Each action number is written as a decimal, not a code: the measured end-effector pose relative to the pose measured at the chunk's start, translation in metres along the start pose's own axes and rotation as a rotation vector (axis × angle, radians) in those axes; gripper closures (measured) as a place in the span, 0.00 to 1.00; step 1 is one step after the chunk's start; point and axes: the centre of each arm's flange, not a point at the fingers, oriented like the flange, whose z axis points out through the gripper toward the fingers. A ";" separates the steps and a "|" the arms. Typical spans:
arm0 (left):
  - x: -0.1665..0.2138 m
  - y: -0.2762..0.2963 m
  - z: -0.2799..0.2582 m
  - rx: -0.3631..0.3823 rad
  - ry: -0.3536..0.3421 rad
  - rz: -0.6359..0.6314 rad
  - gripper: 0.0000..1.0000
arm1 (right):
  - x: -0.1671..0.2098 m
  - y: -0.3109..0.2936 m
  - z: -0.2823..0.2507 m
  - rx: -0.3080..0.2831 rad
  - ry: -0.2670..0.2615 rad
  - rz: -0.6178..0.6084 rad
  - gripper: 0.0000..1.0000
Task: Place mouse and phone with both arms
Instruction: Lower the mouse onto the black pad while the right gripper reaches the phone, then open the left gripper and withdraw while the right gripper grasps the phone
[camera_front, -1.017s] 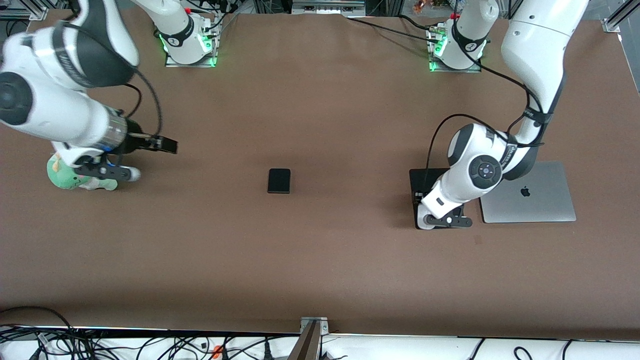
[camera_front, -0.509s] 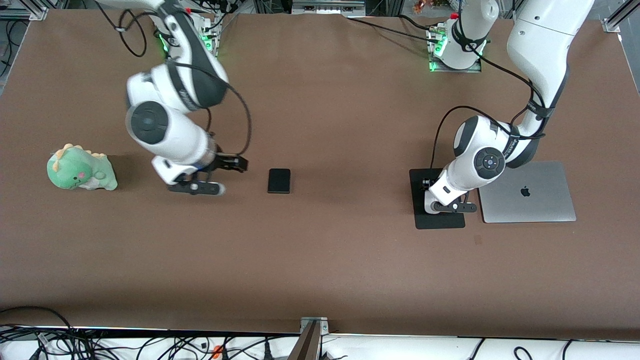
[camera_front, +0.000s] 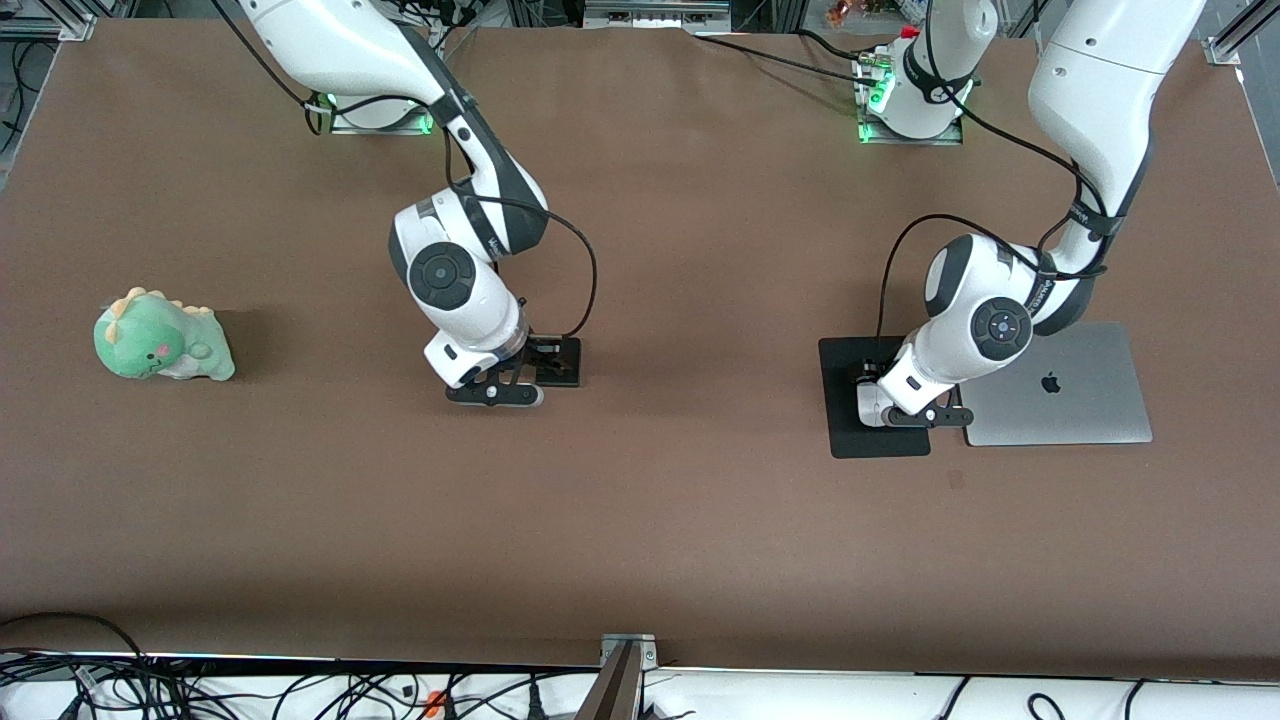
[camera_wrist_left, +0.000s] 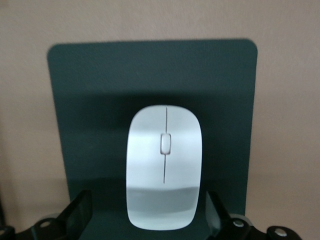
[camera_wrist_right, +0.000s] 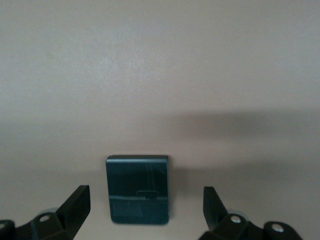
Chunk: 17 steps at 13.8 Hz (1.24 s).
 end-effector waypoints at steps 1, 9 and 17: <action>0.004 0.000 -0.007 -0.002 0.015 -0.002 0.00 | -0.007 -0.003 0.014 0.002 0.008 -0.010 0.00; 0.006 -0.021 -0.187 0.048 0.108 0.044 0.00 | -0.039 -0.008 0.062 -0.030 0.021 -0.073 0.00; -0.058 -0.032 -0.374 0.102 0.148 -0.003 0.00 | -0.041 -0.012 0.063 -0.031 0.040 -0.041 0.00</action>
